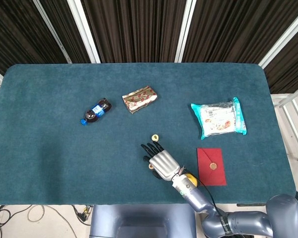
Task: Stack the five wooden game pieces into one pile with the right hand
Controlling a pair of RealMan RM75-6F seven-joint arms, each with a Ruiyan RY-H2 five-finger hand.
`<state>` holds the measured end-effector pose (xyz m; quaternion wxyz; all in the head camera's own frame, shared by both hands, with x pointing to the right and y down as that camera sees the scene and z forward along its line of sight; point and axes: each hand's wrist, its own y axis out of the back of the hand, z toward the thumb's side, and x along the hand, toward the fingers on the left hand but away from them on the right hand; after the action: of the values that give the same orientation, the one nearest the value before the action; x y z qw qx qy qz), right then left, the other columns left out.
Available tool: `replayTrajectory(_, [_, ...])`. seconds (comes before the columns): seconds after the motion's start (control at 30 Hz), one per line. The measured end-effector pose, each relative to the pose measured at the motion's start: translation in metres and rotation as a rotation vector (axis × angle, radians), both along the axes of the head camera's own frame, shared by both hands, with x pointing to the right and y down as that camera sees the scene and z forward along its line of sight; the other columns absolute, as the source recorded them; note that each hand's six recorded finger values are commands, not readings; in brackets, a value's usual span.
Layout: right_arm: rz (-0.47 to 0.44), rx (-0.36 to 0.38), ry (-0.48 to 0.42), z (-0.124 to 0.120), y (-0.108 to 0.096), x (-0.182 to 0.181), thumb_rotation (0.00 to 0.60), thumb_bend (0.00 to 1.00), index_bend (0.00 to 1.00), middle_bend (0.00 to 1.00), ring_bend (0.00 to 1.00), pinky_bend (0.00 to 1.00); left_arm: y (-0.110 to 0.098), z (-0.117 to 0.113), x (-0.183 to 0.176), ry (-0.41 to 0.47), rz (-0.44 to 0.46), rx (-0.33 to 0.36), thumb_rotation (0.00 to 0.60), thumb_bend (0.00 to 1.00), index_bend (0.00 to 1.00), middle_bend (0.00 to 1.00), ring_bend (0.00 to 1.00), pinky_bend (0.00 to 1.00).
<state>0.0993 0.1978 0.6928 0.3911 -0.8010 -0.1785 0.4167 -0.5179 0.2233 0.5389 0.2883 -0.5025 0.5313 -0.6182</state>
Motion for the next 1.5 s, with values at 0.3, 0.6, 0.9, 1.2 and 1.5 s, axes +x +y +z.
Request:
replayTrajectory(0.3, [0.009, -0.009, 0.013, 0.008, -0.001, 0.001, 0.600, 0.40, 0.37, 0.00, 0.00, 0.00, 0.000, 0.000, 0.000, 0.000, -0.001, 0.001, 0.600, 0.61, 0.11, 0.00, 0.00, 0.00])
replayTrajectory(0.6, [0.013, -0.020, 0.031, 0.015, -0.004, 0.004, 0.600, 0.40, 0.42, 0.00, 0.00, 0.00, 0.000, 0.000, -0.001, 0.002, -0.003, 0.002, 0.600, 0.61, 0.11, 0.00, 0.00, 0.00])
replayTrajectory(0.9, [0.010, -0.027, 0.041, 0.019, -0.002, 0.006, 0.600, 0.40, 0.43, 0.00, 0.00, 0.00, 0.000, 0.000, -0.001, 0.002, -0.003, 0.003, 0.600, 0.61, 0.10, 0.00, 0.00, 0.00])
replayTrajectory(1.2, [0.014, -0.026, 0.039, 0.020, -0.003, 0.005, 0.600, 0.40, 0.45, 0.00, 0.00, 0.00, 0.000, 0.000, -0.001, 0.002, -0.004, 0.002, 0.600, 0.61, 0.11, 0.00, 0.00, 0.00])
replayTrajectory(1.5, [0.009, -0.032, 0.041, 0.023, 0.001, 0.004, 0.600, 0.40, 0.45, 0.00, 0.00, 0.00, 0.000, 0.000, -0.001, 0.002, -0.005, 0.004, 0.600, 0.61, 0.11, 0.00, 0.00, 0.00])
